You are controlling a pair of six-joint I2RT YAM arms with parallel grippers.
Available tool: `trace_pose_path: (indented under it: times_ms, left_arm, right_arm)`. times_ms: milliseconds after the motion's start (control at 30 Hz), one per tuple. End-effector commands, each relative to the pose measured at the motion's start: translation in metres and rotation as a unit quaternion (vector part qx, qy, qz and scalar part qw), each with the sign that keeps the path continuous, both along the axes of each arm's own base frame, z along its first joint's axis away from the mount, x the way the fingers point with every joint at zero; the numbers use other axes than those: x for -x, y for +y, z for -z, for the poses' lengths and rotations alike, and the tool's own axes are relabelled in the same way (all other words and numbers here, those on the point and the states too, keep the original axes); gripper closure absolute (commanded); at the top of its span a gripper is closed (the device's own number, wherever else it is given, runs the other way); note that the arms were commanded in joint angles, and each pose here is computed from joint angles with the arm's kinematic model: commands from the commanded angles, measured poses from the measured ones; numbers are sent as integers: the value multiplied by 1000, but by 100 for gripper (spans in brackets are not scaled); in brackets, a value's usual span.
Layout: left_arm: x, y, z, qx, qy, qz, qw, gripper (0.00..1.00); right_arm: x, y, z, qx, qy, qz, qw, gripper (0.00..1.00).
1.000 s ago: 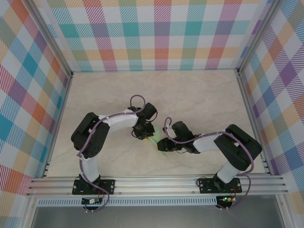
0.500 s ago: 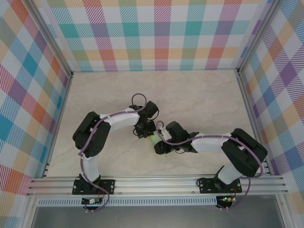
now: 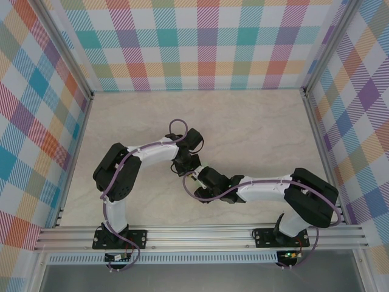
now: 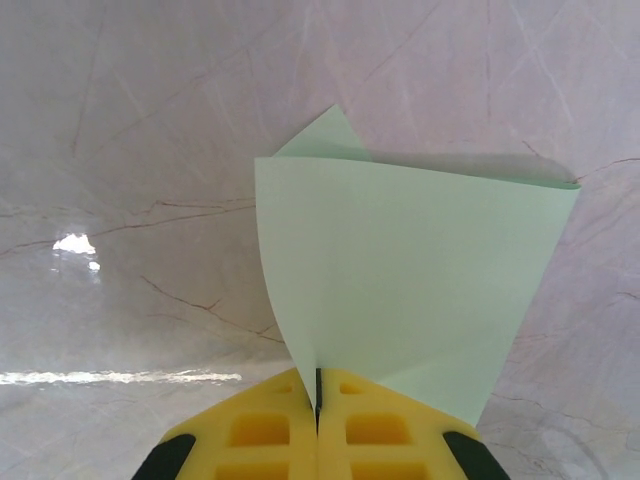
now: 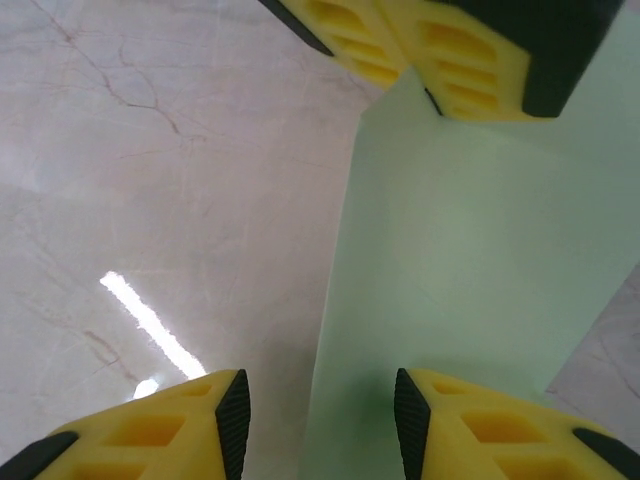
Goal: Fold a paper plane with a square sheet of paper (pick it up from the middle)
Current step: Fold the wing for the fifth time at the center of the table.
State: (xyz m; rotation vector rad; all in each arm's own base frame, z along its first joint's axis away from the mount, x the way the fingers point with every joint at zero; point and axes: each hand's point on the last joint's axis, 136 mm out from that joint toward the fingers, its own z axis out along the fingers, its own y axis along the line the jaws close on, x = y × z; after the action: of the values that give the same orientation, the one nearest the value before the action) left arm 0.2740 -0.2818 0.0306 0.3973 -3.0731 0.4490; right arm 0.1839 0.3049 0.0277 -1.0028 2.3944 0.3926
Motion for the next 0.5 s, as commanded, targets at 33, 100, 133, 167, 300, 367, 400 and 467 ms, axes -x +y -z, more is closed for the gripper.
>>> trace_pose_path:
  times_ms: [33,100,133,167,300,367,400,467]
  left_arm:
    - [0,-7,-7,11,3,5,1000,98]
    - [0,-7,-8,11,3,6,1000,98]
    - [0,-7,-8,11,3,5,1000,99]
    - [-1,-7,-9,11,3,5,1000,98]
    - [0,-6,-8,9,4,6,1000,99]
    - [0,-6,-9,8,3,6,1000,99]
    - [0,-5,-9,7,2,5,1000,99]
    - [-1,-4,-10,4,0,4,1000,98]
  right_arm:
    - [-12,-8,4,48,-40,9,998,57]
    - [-13,-9,5,56,-47,12,997,58]
    - [-13,-10,6,59,-48,12,997,60]
    - [-13,-10,5,59,-50,12,997,62]
    - [-13,-11,4,55,-53,17,997,68]
    - [-13,-10,2,49,-52,18,997,74]
    - [-12,-11,3,48,-50,19,997,75]
    - [-12,-10,3,44,-46,24,998,78]
